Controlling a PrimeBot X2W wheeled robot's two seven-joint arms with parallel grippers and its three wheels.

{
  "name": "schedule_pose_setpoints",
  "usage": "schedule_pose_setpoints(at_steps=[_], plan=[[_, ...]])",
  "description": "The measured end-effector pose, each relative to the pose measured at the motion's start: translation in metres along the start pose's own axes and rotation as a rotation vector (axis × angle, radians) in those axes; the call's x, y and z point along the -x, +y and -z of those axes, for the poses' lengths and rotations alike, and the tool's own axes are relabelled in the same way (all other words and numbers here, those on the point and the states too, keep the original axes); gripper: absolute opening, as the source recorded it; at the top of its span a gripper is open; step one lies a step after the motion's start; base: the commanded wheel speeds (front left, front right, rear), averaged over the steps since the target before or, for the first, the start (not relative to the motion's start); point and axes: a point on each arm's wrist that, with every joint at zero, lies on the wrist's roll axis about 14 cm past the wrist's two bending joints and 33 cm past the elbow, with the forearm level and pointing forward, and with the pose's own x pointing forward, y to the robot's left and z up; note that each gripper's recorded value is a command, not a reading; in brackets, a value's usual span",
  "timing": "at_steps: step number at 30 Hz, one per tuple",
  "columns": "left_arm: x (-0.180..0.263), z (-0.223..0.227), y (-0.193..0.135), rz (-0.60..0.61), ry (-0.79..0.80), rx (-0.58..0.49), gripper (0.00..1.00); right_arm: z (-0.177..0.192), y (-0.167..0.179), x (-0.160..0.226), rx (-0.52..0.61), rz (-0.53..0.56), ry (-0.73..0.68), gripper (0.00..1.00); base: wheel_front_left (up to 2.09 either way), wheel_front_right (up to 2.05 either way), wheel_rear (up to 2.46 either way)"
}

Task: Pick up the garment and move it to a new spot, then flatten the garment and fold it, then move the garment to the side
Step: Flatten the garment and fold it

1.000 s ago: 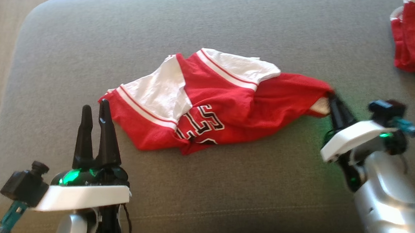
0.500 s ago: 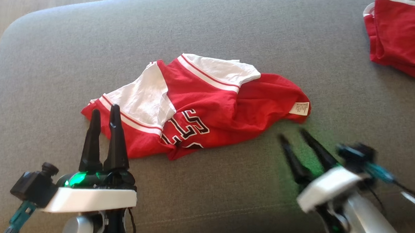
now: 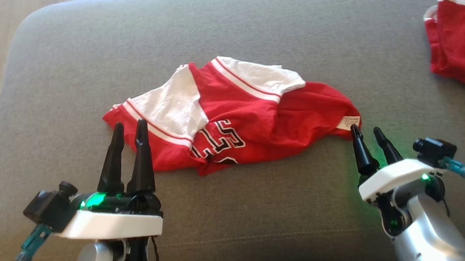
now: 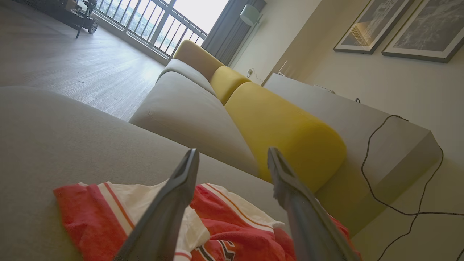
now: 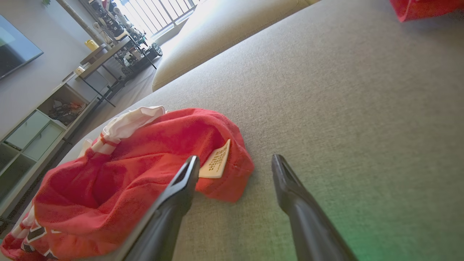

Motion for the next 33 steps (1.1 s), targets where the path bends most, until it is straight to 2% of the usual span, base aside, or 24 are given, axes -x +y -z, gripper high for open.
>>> schedule_pose_setpoints(at_steps=[6, 10, 11, 12, 14, 15, 20, 25, 28, 33], plan=[[0.004, -0.003, 0.009, -0.030, -0.005, -0.010, 1.00, 0.021, 0.004, -0.018, -0.095, 0.025, 0.106, 1.00, 0.00, 0.00, 0.00], [0.006, -0.004, 0.013, -0.043, -0.008, -0.014, 1.00, 0.025, 0.006, -0.026, -0.095, 0.026, 0.128, 1.00, 0.00, 0.00, 0.00], [0.006, -0.005, 0.013, -0.045, -0.010, -0.015, 1.00, 0.026, 0.006, -0.027, -0.096, 0.029, 0.132, 0.84, 0.00, 0.00, 0.00], [0.007, -0.006, 0.014, -0.046, -0.012, -0.016, 1.00, 0.026, 0.006, -0.027, -0.096, 0.030, 0.133, 0.50, 0.00, 0.00, 0.00], [0.007, -0.007, 0.013, -0.045, -0.015, -0.017, 1.00, 0.026, 0.005, -0.027, -0.093, 0.031, 0.133, 0.05, 0.00, 0.00, 0.00], [0.006, -0.008, 0.013, -0.045, -0.018, -0.017, 1.00, 0.026, 0.005, -0.026, -0.095, 0.031, 0.131, 0.00, 0.00, 0.00, 0.00], [0.003, -0.010, 0.012, -0.040, -0.027, -0.024, 1.00, 0.024, -0.005, -0.017, -0.096, 0.054, 0.110, 0.00, 0.00, 0.00, 0.00], [-0.007, -0.010, 0.008, -0.015, -0.031, -0.034, 1.00, 0.010, -0.033, 0.001, -0.008, 0.101, 0.051, 0.00, 0.00, 0.00, 0.00], [-0.026, -0.017, 0.001, 0.027, -0.062, -0.054, 1.00, -0.021, -0.052, 0.010, 0.048, 0.142, -0.045, 0.00, 0.00, 0.00, 0.00], [-0.038, -0.014, -0.003, 0.050, -0.063, -0.055, 1.00, -0.052, -0.059, 0.012, 0.052, 0.157, -0.125, 0.00, 0.00, 0.00, 0.00]])
